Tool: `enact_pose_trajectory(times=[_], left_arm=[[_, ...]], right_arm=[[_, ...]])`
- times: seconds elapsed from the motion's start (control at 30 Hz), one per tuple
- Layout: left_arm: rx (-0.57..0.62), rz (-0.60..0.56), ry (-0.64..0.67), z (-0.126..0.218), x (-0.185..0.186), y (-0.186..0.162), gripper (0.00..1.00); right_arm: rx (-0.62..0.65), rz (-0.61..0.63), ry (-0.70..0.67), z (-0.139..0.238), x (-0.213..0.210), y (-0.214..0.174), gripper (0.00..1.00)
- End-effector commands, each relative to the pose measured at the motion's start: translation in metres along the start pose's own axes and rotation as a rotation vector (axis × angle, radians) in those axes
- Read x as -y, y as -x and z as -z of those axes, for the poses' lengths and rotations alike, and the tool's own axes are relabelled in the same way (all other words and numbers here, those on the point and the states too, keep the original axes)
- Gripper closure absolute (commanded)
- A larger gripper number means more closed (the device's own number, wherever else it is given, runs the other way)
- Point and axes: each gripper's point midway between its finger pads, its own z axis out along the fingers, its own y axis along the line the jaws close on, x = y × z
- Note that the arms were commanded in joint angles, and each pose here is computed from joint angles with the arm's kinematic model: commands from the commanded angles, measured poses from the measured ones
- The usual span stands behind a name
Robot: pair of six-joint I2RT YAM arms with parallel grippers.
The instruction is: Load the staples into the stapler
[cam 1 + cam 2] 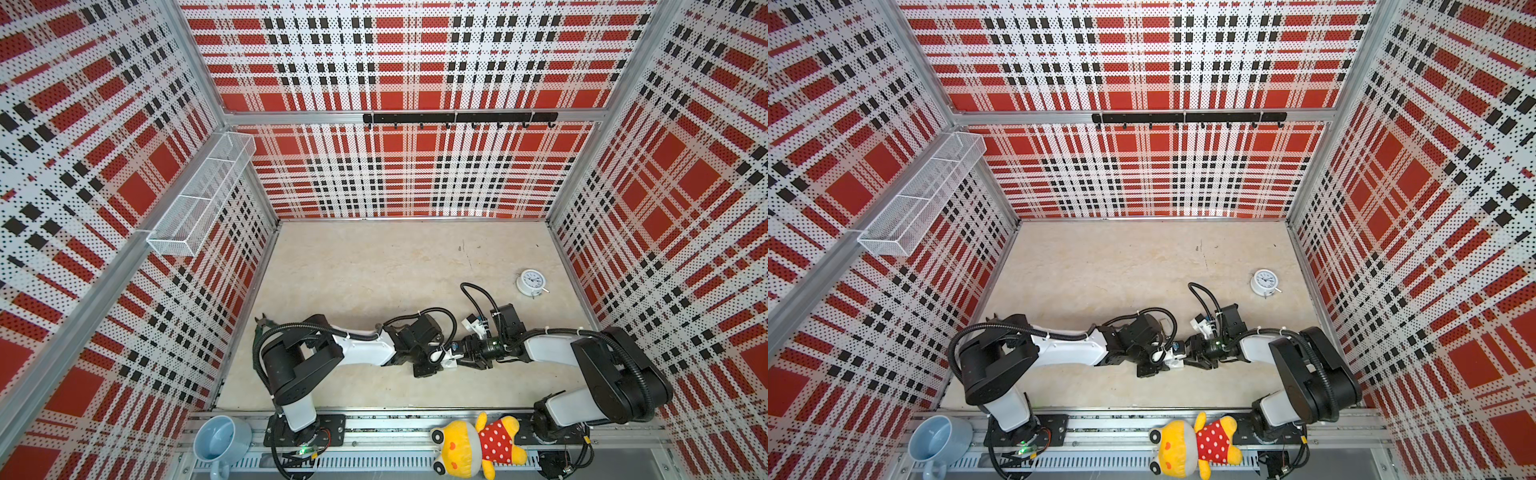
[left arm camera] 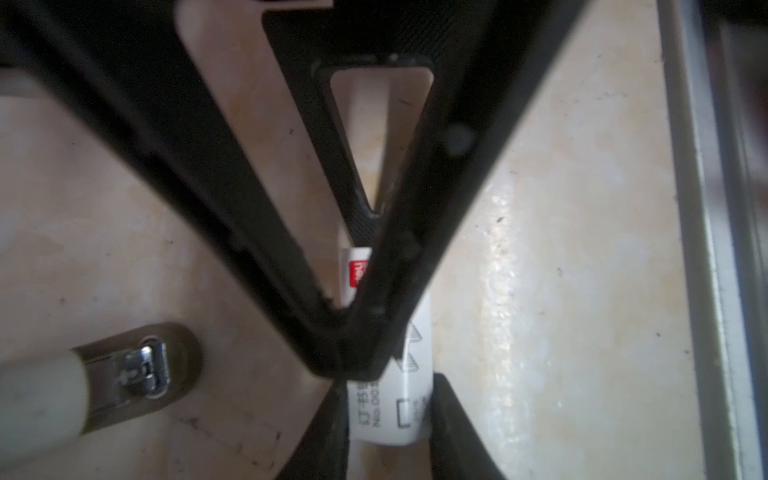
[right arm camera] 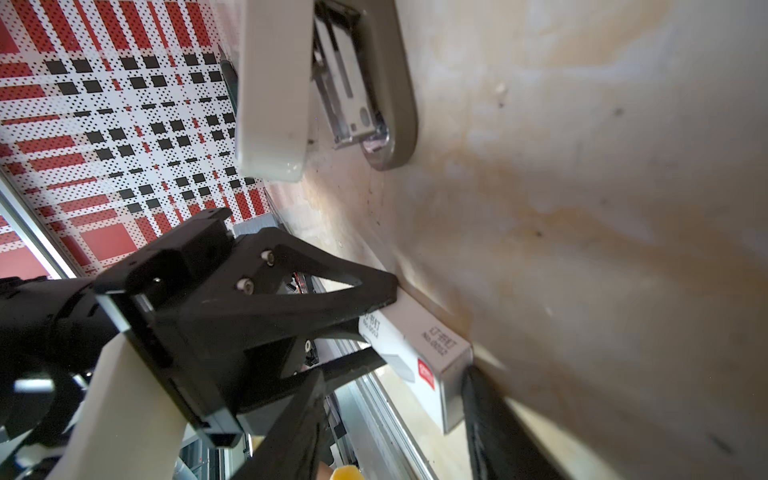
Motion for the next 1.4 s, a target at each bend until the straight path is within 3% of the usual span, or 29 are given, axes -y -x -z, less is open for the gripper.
enact_pose_trajectory(times=[0.0, 0.87, 1.13, 1.37], left_arm=[[-0.041, -0.002, -0.089, -0.010, 0.016, -0.012, 0.67], [-0.045, -0.017, -0.101, -0.006, 0.015, -0.011, 0.56], [-0.044, -0.018, -0.097, 0.001, 0.015, -0.009, 0.37], [-0.059, -0.029, -0.066, 0.018, 0.008, -0.005, 0.35]], right_arm=[[-0.028, 0.096, 0.085, -0.001, -0.021, 0.003, 0.47], [-0.033, 0.077, 0.044, -0.006, -0.007, 0.002, 0.48], [0.003, 0.084, -0.012, 0.000, -0.003, 0.006, 0.48], [0.058, 0.092, -0.042, 0.009, -0.003, 0.013, 0.48]])
